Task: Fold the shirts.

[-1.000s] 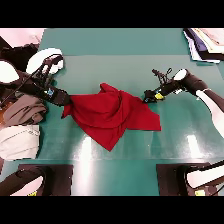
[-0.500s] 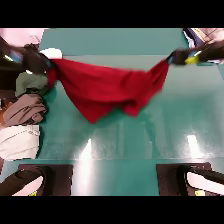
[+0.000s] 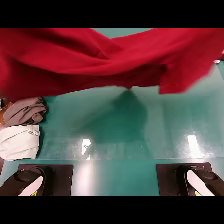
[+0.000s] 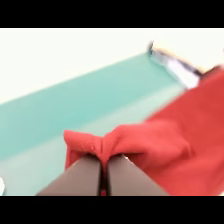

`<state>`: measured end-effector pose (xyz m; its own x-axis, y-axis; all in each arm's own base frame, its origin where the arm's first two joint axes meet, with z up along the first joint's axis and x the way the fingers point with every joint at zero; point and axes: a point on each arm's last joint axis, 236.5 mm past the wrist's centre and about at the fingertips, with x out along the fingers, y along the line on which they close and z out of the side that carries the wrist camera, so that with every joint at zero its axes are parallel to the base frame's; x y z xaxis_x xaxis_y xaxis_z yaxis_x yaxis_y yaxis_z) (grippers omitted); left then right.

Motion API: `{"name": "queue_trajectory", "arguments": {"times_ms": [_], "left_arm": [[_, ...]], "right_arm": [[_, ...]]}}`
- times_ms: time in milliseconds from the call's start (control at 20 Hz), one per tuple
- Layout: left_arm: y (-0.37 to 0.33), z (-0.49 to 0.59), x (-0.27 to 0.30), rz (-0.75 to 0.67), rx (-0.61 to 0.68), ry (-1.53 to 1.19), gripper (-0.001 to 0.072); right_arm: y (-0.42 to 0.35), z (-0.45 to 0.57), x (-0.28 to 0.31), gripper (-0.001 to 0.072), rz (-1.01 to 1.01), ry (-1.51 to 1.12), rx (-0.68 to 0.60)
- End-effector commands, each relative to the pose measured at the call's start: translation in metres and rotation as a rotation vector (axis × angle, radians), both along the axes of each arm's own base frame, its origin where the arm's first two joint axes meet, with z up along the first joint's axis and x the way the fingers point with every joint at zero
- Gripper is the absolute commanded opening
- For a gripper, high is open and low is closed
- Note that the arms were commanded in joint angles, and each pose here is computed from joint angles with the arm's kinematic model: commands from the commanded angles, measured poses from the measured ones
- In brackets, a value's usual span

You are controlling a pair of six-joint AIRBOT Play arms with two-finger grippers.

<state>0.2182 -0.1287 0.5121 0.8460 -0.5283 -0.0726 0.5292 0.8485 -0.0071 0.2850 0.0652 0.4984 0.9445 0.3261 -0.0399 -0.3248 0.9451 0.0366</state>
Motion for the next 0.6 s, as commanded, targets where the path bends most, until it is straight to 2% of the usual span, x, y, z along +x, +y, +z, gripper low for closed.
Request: {"name": "queue_trajectory", "arguments": {"times_ms": [0, 100, 250, 400, 550], "left_arm": [[-0.009, 0.046, -0.048, -0.086, -0.118, -0.144, 0.0021], [-0.008, 0.040, -0.040, -0.075, -0.104, -0.122, 0.0021], [0.012, -0.029, 0.025, 0.078, -0.019, 0.092, 0.0021], [0.010, -0.148, 0.089, 0.122, 0.107, 0.431, 0.0021], [-0.002, -0.271, 0.138, 0.119, 0.178, 0.728, 0.0022]], "right_arm": [[-0.021, 0.042, -0.047, 0.0014, -0.135, -0.146, -0.021], [-0.040, 0.042, -0.043, 0.0013, -0.213, -0.114, 0.003], [-0.052, 0.007, -0.009, 0.0013, -0.187, 0.078, 0.074], [-0.038, -0.083, 0.051, 0.0013, -0.034, 0.419, 0.173], [-0.020, -0.208, 0.106, 0.0013, 0.015, 0.763, 0.145]]}}
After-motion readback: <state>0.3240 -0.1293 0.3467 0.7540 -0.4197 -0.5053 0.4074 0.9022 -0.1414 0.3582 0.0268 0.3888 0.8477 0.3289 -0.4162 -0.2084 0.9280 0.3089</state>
